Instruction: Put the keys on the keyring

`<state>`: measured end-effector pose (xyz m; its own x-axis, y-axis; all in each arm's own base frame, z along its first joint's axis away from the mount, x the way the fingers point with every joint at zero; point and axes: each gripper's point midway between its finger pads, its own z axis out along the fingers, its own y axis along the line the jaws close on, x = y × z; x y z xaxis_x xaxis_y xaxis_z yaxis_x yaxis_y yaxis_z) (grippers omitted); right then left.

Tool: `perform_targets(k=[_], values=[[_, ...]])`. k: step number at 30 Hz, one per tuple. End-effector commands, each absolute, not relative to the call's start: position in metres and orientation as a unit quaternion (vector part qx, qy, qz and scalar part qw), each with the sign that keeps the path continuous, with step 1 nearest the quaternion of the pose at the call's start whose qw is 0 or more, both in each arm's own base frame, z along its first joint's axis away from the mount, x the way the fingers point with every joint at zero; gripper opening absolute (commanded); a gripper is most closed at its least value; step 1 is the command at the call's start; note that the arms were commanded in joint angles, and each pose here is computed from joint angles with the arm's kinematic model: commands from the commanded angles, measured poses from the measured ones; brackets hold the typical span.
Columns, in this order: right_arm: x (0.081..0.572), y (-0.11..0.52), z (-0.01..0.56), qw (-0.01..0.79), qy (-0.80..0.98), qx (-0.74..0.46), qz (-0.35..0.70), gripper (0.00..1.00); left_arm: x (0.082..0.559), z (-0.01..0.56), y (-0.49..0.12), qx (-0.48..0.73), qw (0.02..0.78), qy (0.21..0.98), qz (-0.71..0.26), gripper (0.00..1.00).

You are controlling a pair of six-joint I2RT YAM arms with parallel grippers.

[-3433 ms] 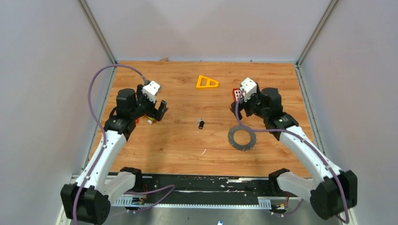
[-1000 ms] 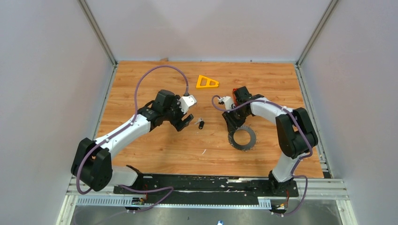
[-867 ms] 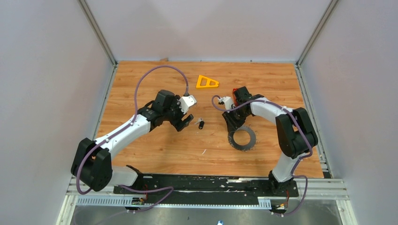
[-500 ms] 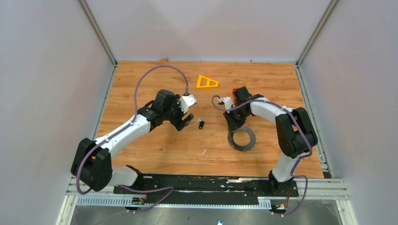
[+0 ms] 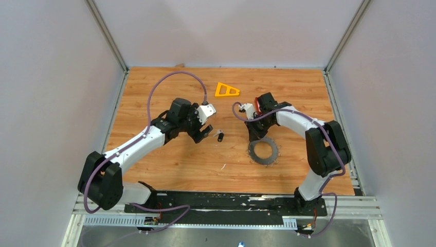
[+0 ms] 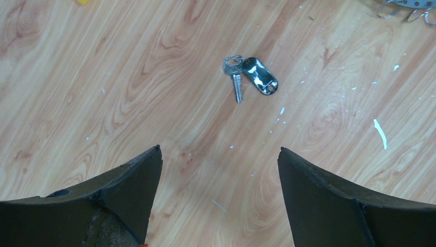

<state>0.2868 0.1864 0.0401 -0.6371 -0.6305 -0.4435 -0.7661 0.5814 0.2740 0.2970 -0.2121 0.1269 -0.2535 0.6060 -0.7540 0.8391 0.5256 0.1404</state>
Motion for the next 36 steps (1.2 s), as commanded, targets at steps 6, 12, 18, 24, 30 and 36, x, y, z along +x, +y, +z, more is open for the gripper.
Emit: perform_targets(k=[6,12,18,24,30,36], values=[[0.280,0.217,0.152,0.314,0.757,-0.488,0.301,0.00,0.288,0.160,-0.254,0.518,0.428,0.698,-0.247,0.88],[0.259,0.233,0.227,0.405,0.663,-0.526,0.346,0.00,0.277,0.213,-0.288,0.532,0.446,0.635,-0.341,0.74],[0.240,0.247,0.283,0.467,0.578,-0.543,0.391,0.00,0.259,0.270,-0.302,0.544,0.491,0.559,-0.387,0.60],[0.256,0.244,0.276,0.476,0.606,-0.527,0.359,0.00,0.248,0.273,-0.295,0.574,0.520,0.526,-0.351,0.57],[0.283,0.231,0.195,0.418,0.696,-0.505,0.291,0.35,0.247,0.219,-0.265,0.603,0.500,0.562,-0.266,0.73],[0.293,0.238,0.123,0.334,0.711,-0.562,0.260,0.64,0.236,0.181,-0.243,0.629,0.477,0.572,-0.224,0.80]])
